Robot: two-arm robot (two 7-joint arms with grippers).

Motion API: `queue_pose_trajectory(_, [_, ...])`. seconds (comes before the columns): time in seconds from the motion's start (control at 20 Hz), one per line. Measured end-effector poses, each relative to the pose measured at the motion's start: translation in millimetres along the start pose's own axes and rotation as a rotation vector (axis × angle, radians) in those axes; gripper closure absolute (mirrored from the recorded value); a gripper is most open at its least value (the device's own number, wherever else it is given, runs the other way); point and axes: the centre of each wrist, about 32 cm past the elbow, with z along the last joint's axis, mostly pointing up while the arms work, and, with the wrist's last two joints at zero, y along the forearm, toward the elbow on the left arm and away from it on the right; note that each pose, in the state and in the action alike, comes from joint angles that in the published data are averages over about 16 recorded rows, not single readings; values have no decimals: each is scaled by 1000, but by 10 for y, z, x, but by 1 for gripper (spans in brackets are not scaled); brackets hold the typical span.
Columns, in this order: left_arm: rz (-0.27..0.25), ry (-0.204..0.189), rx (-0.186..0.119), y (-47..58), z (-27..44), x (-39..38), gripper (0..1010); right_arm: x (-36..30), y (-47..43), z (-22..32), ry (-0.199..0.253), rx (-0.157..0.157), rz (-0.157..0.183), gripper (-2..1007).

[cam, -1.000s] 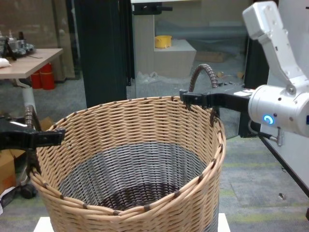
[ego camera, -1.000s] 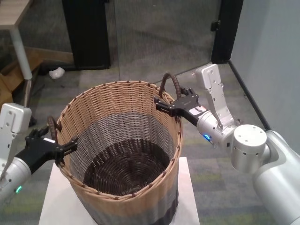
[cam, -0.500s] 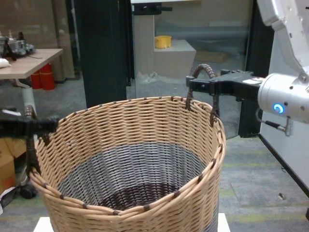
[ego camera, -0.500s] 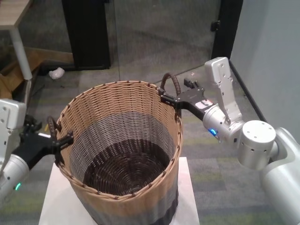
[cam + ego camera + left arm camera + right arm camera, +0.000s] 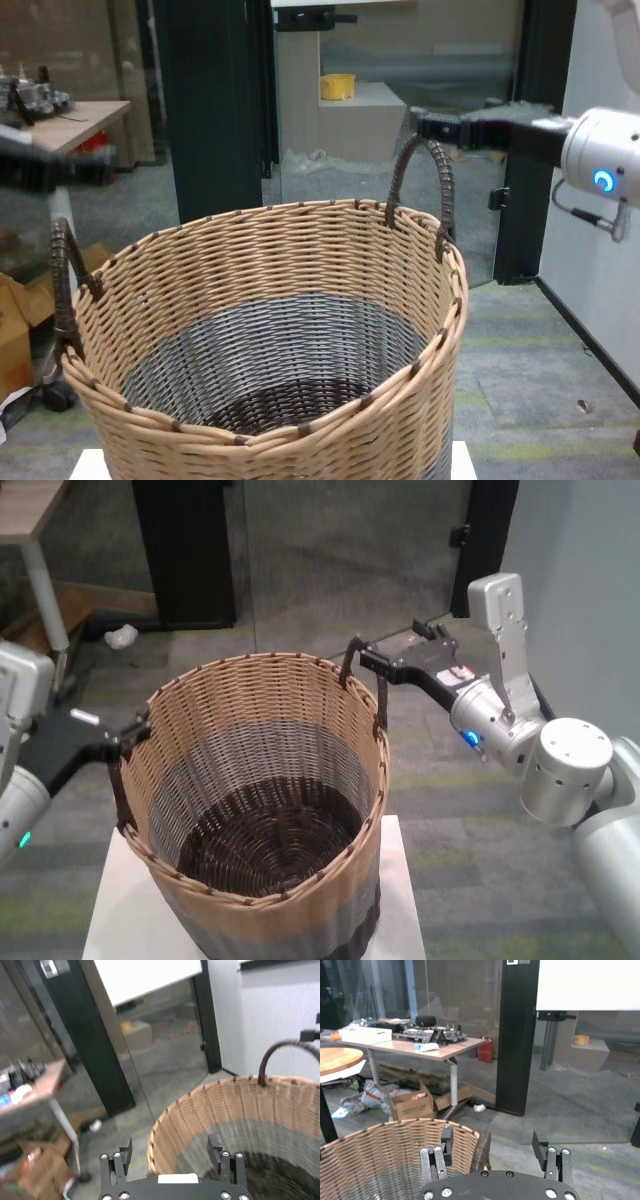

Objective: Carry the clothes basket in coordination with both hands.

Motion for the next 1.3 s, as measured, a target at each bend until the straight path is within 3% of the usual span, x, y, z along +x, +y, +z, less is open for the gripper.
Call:
queue_pose_trajectory(0.35, [7,-78,-112,21,249,54,10,15,-23,197,33,87,-29,2])
queue_pose_trajectory(0.65, [10,-100,-169,31,343,82,10,6,-43,314,59,143,-46,2])
queue_pose_trajectory(0.9, [12,-99,-177,30,352,91,10,0,-52,350,70,163,-51,2])
queue_pose_trajectory(1.3, [11,-96,-164,25,329,82,11,0,-44,321,65,148,-44,2])
